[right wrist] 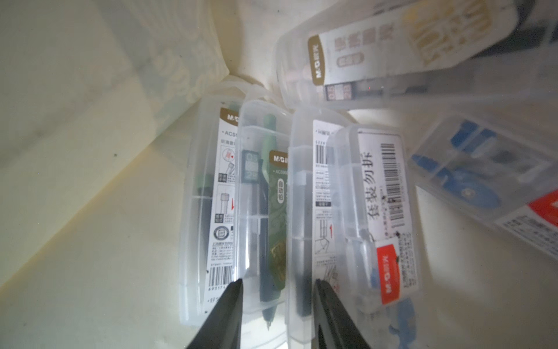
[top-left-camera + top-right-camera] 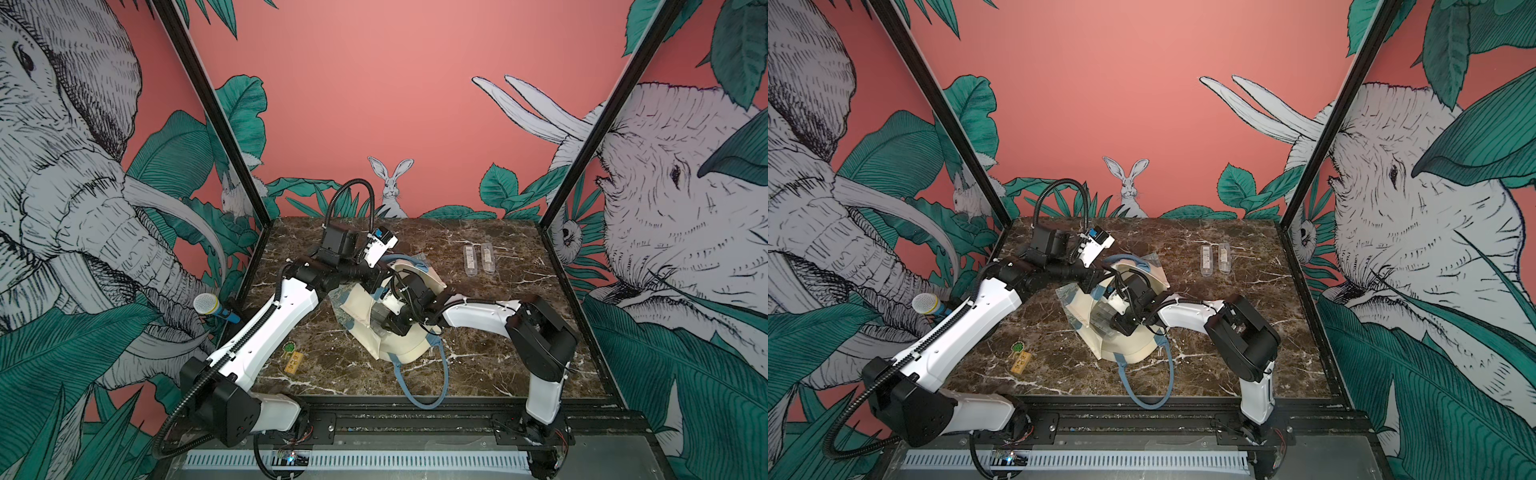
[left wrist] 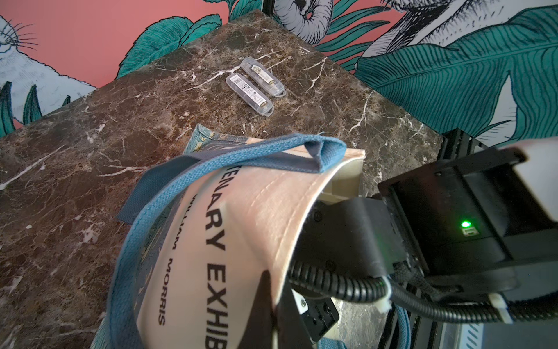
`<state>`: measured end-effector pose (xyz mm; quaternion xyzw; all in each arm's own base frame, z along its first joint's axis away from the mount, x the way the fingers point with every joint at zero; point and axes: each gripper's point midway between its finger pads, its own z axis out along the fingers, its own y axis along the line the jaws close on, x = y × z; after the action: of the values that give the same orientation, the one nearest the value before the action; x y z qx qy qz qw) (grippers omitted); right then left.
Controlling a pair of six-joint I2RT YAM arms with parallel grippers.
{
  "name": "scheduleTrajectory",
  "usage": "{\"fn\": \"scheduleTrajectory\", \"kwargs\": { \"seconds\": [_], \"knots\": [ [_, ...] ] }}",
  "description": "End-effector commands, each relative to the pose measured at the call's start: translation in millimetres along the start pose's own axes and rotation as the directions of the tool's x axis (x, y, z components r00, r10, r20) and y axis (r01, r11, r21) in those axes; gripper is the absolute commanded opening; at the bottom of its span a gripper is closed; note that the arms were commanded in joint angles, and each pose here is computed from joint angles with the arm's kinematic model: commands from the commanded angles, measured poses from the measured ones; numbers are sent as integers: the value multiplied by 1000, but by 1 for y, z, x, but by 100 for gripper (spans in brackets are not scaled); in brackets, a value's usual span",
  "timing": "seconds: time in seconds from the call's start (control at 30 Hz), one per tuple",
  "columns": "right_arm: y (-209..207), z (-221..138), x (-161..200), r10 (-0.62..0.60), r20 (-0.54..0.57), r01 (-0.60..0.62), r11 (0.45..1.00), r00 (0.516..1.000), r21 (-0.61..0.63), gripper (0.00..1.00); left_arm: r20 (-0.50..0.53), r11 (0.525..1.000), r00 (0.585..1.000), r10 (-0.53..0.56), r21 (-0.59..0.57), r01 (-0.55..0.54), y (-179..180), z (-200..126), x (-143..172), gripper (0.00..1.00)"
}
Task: Take out the compass set from the canvas bag
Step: Pick up the compass set from the canvas bag.
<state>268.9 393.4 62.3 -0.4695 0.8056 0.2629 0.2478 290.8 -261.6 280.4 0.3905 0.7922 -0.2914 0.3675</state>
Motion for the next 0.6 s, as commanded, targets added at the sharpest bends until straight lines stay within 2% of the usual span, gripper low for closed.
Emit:
{"fn": "scheduleTrajectory", "kwargs": {
  "seconds": [0.0, 0.2, 0.43, 0.53, 0.57],
  "knots": [
    [25, 3, 10, -47, -11, 47, 996, 999, -71, 39, 66, 999, 997, 40, 29, -42, -11, -10, -16, 0],
    [40, -9, 8, -115, 50, 120, 986, 992, -113, 43, 68, 999, 997, 42, 28, -43, -11, -11, -16, 0],
    [40, -9, 20, -200, 45, 202, 978, 979, -44, 68, 68, 999, 997, 40, 31, -42, -12, -11, -16, 0],
    [27, -10, 22, -203, 21, 202, 979, 979, 30, 68, 68, 999, 997, 41, 32, -43, -12, -11, -16, 0],
    [23, -10, 22, -203, 15, 202, 978, 979, 54, 65, 68, 999, 997, 40, 32, -42, -12, -11, -16, 0]
  ]
}}
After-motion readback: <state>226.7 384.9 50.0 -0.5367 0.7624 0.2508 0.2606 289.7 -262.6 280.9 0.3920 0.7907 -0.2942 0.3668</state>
